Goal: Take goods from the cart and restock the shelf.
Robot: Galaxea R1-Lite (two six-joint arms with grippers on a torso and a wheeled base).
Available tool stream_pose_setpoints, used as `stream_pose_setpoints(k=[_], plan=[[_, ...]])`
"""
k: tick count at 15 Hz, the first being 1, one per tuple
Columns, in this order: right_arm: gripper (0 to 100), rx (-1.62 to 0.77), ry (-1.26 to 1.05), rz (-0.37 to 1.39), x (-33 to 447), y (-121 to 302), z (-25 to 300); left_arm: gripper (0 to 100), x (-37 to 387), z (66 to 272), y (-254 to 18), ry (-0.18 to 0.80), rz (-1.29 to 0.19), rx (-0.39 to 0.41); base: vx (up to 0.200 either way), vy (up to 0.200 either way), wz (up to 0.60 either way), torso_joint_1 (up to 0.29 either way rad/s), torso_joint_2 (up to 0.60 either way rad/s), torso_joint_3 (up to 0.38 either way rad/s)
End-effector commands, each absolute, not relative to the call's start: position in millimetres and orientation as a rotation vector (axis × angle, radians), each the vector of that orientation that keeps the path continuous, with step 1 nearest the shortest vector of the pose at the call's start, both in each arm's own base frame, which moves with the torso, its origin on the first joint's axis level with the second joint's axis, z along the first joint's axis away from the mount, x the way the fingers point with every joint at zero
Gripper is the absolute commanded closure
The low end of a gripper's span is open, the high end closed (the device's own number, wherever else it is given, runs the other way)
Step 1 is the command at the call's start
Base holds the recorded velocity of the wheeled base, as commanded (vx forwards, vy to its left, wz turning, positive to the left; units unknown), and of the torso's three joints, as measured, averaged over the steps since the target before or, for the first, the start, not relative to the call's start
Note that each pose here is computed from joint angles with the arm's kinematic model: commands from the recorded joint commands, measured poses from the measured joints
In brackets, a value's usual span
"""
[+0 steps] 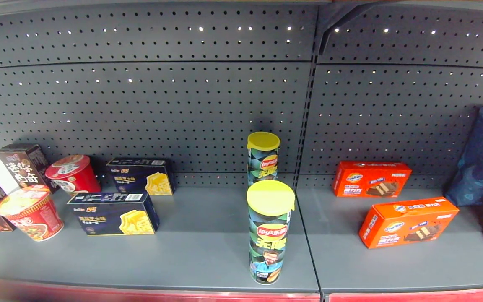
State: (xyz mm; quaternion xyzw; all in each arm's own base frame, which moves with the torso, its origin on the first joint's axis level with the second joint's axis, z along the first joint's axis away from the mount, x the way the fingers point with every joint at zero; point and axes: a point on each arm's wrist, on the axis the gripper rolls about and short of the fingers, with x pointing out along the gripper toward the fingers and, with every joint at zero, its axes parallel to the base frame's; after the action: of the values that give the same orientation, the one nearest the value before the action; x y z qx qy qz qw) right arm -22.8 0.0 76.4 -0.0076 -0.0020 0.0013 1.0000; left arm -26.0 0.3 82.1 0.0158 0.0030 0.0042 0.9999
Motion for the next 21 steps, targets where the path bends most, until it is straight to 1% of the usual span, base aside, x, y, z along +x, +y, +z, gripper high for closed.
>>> stream_pose_setpoints(k=[1, 3, 5, 6, 7, 9, 10, 11, 12, 14, 15, 16, 19, 20, 21], plan=[[0, -0.015, 0.002, 0.003, -22.3, 0.0, 76.1, 0, -26.1, 82.2, 1.2, 0.005, 0.041, 0.022, 0.000, 0.000, 0.00, 0.000, 0.00, 0.000], [0, -0.015, 0.002, 0.003, -22.3, 0.0, 76.1, 0, -26.0, 82.4, 0.7, 0.000, 0.020, 0.018, 0.000, 0.000, 0.00, 0.000, 0.00, 0.000], [0, -0.015, 0.002, 0.003, -22.3, 0.0, 76.1, 0, -26.4, 82.4, -4.4, -0.003, -0.206, 0.029, 0.000, 0.000, 0.00, 0.000, 0.00, 0.000], [0, -0.015, 0.002, 0.003, -22.3, 0.0, 76.1, 0, -27.7, 83.8, -6.1, -0.002, -0.290, 0.023, 0.000, 0.000, 0.00, 0.000, 0.00, 0.000], [0, -0.015, 0.002, 0.003, -22.3, 0.0, 76.1, 0, -27.9, 84.1, -6.4, -0.002, -0.301, 0.026, 0.000, 0.000, 0.00, 0.000, 0.00, 0.000], [0, -0.014, 0.002, 0.003, -22.3, 0.0, 76.1, 0, -27.4, 83.6, -5.4, -0.001, -0.249, 0.033, 0.000, 0.000, 0.00, 0.000, 0.00, 0.000], [0, -0.014, 0.002, 0.003, -22.3, 0.0, 76.1, 0, -26.8, 83.6, -1.2, 0.002, -0.060, 0.046, 0.000, 0.000, 0.00, 0.000, 0.00, 0.000], [0, -0.014, 0.002, 0.003, -22.3, 0.0, 76.1, 0, -26.6, 83.4, 0.8, 0.004, 0.029, 0.048, 0.000, 0.000, 0.00, 0.000, 0.00, 0.000], [0, -0.014, 0.000, 0.003, -22.5, 0.0, 76.1, 0, -26.5, 83.1, 2.1, 0.005, 0.086, 0.043, 0.000, 0.000, 0.00, 0.000, 0.00, 0.000], [0, -0.014, 0.002, 0.003, -22.3, 0.0, 76.1, 0, -26.5, 83.1, 2.1, 0.005, 0.087, 0.037, 0.000, 0.000, 0.00, 0.000, 0.00, 0.000], [0, -0.014, 0.000, 0.003, -22.5, 0.0, 76.1, 0, -26.6, 83.2, 1.3, 0.005, 0.046, 0.035, 0.000, 0.000, 0.00, 0.000, 0.00, 0.000], [0, -0.014, 0.000, 0.003, -22.5, 0.0, 76.1, 0, -26.9, 83.9, 1.4, 0.004, 0.054, 0.040, 0.000, 0.000, 0.00, 0.000, 0.00, 0.000], [0, -0.014, 0.002, 0.003, -22.3, 0.0, 76.1, 0, -27.2, 83.2, 5.4, 0.010, 0.231, 0.046, 0.000, 0.000, 0.00, 0.000, 0.00, 0.000], [0, -0.014, 0.002, 0.003, -22.3, 0.0, 76.1, 0, -26.4, 82.2, 4.2, 0.009, 0.176, 0.046, 0.000, 0.000, 0.00, 0.000, 0.00, 0.000], [0, -0.014, 0.002, 0.003, -22.3, 0.0, 76.1, 0, -26.1, 82.3, 1.1, 0.004, 0.034, 0.045, 0.000, 0.000, 0.00, 0.000, 0.00, 0.000]])
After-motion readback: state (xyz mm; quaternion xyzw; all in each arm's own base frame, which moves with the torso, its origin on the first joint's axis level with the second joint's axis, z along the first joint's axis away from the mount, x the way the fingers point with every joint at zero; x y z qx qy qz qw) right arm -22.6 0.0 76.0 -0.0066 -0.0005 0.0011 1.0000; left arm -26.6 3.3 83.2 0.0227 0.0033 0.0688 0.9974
